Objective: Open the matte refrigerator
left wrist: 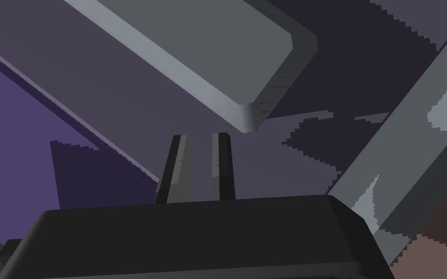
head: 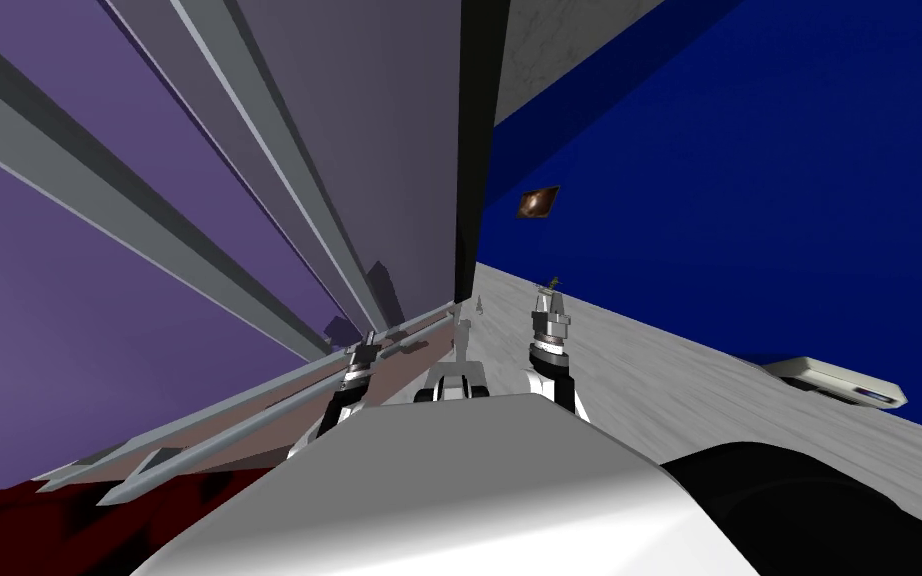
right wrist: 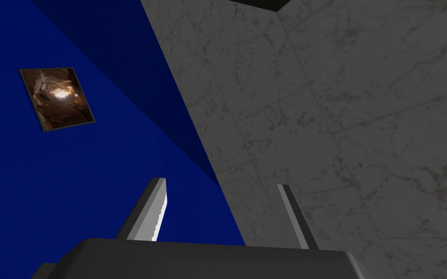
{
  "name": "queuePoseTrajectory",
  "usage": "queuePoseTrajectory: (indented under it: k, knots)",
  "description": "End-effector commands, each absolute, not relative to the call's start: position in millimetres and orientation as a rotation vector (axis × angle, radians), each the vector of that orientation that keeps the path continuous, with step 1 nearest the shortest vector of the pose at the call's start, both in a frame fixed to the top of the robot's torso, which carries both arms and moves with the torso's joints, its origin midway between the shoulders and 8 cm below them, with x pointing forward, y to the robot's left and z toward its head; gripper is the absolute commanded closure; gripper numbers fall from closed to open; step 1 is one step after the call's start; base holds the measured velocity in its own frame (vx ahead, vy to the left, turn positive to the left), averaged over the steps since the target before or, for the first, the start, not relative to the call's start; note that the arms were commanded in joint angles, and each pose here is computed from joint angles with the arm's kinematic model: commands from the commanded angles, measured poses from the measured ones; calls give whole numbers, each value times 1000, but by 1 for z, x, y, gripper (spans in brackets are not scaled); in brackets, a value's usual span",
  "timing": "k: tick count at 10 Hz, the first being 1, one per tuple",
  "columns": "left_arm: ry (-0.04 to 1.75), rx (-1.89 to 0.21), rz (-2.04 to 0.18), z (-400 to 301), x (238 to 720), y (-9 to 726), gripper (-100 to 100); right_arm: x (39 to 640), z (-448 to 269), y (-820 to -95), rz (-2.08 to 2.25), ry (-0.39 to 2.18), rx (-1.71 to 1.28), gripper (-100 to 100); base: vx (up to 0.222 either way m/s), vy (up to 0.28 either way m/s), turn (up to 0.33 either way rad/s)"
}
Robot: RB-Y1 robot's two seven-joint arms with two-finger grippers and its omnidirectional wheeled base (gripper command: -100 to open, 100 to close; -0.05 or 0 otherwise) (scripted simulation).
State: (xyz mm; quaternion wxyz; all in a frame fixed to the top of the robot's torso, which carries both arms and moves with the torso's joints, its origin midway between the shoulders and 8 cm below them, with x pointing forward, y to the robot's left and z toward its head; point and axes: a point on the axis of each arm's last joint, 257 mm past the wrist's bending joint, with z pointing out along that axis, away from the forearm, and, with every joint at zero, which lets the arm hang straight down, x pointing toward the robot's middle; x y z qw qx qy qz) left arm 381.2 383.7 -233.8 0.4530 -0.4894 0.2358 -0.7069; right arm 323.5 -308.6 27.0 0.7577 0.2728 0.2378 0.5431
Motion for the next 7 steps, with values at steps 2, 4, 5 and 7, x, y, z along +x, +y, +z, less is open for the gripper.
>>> queuePoseTrajectory:
  k: [2,4,5,7]
  knots:
    - [578,-1202,-1743,-221,390,397,-100,324,27,-309,1183,518,594,0,-6,-21,77]
    - [578,-1200,-1742,-213,396,404,-100,324,27,-309,1183,518,594,0,18,-29,-15]
    - [576,-1202,-1735,-217,391,405,-100,324,27,-309,1183,518,594,0,13,-10,-10]
    - [577,-1203,-1745,-230,382,388,100,324,27,-309,1183,518,594,0,3,26,-63]
